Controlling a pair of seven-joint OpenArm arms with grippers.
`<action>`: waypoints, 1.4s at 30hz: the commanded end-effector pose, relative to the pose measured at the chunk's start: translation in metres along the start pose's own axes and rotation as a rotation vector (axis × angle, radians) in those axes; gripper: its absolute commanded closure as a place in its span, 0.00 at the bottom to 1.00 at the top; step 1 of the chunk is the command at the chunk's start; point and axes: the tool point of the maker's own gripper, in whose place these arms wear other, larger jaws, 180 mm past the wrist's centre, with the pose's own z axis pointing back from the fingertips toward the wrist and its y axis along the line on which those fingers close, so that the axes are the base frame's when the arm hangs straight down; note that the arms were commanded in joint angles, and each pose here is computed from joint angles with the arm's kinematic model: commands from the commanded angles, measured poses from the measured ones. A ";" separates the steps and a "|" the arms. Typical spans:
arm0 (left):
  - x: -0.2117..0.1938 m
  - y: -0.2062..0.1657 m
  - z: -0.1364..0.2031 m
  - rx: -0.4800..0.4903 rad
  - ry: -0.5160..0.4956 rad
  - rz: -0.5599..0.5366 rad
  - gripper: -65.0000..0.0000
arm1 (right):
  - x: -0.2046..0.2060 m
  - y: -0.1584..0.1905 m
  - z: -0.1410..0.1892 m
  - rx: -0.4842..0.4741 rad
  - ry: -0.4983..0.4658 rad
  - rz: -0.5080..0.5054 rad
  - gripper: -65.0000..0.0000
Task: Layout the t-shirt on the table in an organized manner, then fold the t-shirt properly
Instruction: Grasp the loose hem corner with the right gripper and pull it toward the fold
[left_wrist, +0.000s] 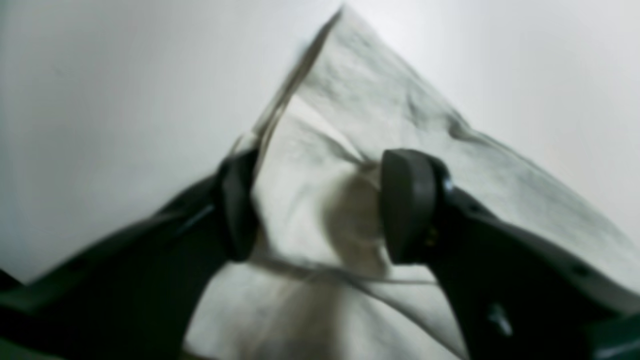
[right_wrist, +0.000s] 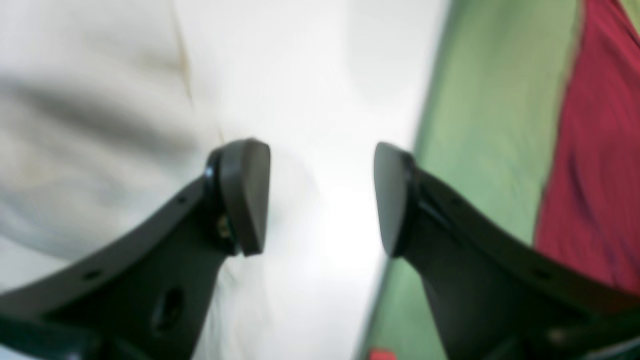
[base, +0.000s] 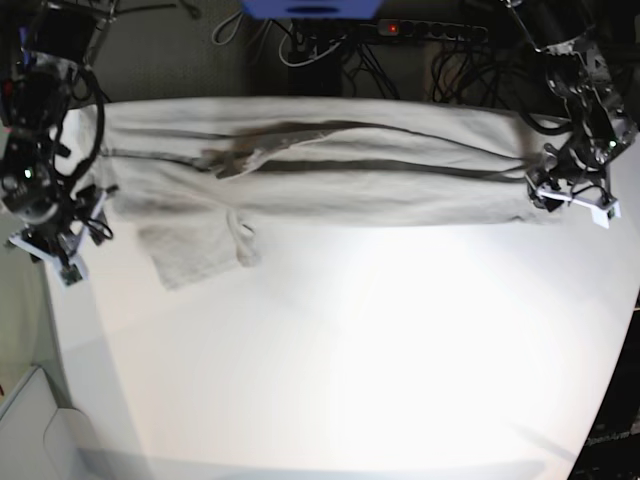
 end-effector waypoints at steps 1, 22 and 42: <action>0.000 0.008 0.003 0.027 0.011 -0.007 0.37 | 0.020 -0.011 -0.002 -0.016 -0.029 0.010 0.48; -0.012 -0.003 -0.001 0.007 0.027 0.017 0.30 | 0.059 0.070 -0.105 0.346 0.080 -0.140 0.48; -0.010 -0.005 -0.001 0.003 0.022 0.025 0.30 | 0.079 0.059 -0.053 0.211 0.003 -0.045 1.00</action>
